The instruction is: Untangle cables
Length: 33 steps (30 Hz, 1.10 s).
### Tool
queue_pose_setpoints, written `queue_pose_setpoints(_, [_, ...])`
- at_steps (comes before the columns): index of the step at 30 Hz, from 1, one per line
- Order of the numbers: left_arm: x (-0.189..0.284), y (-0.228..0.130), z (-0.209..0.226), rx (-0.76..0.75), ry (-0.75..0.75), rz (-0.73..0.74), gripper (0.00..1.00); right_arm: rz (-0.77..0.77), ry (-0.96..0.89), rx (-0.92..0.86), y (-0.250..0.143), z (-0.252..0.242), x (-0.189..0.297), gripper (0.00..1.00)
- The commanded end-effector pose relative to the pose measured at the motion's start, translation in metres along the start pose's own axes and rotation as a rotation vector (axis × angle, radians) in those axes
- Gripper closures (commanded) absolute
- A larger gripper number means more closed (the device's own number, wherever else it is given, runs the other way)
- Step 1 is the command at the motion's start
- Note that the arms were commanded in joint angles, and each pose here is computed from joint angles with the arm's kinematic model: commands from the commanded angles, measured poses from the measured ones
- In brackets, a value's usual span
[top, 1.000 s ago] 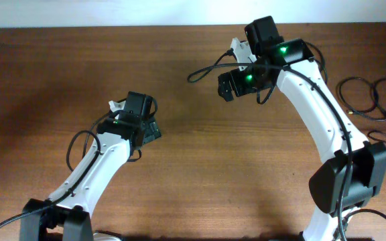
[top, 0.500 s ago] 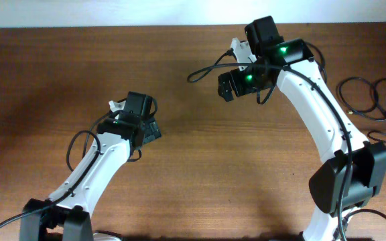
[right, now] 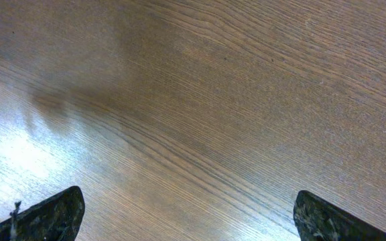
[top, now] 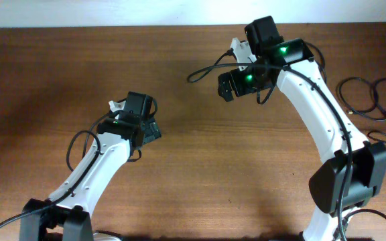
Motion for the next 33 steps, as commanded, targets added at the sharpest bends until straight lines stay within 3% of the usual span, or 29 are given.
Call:
queue_pose_setpoints(1, [-0.001,-0.003,0.001,0.008,0.001,0.01,0.01,-0.023,-0.007,0.009,0.002,0.001,0.008,0.01])
queue_pose_setpoints(6, [0.006,-0.008,0.005,-0.046,0.009,0.025,0.01,-0.023,-0.008,0.008,0.002,0.001,0.008,0.01])
queue_pose_setpoints(18, [0.052,0.007,0.008,-0.149,-0.094,-0.178,0.01,-0.023,-0.007,0.009,0.002,0.001,0.008,0.01])
queue_pose_setpoints(22, [0.061,0.019,-0.008,-0.305,-0.223,-0.365,0.01,-0.023,-0.008,0.008,0.002,0.001,0.008,0.01])
queue_pose_setpoints(30, [0.085,0.022,-0.012,-0.318,-0.328,-0.687,0.01,-0.023,-0.008,0.009,0.002,0.001,0.008,0.01])
queue_pose_setpoints(33, [0.099,0.018,-0.013,-0.408,-0.356,-0.831,0.01,-0.023,-0.007,0.009,0.002,0.002,0.008,0.01])
Point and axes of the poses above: each gripper's point midway between its finger pads, its own x axis back along the fingers, its own z axis along the line the jaws close on, y = z × x, the point moved 6 cm from there along x, back along the fingers, and after that the axes turned 15 degrees about -x, right-handed, at the moved point
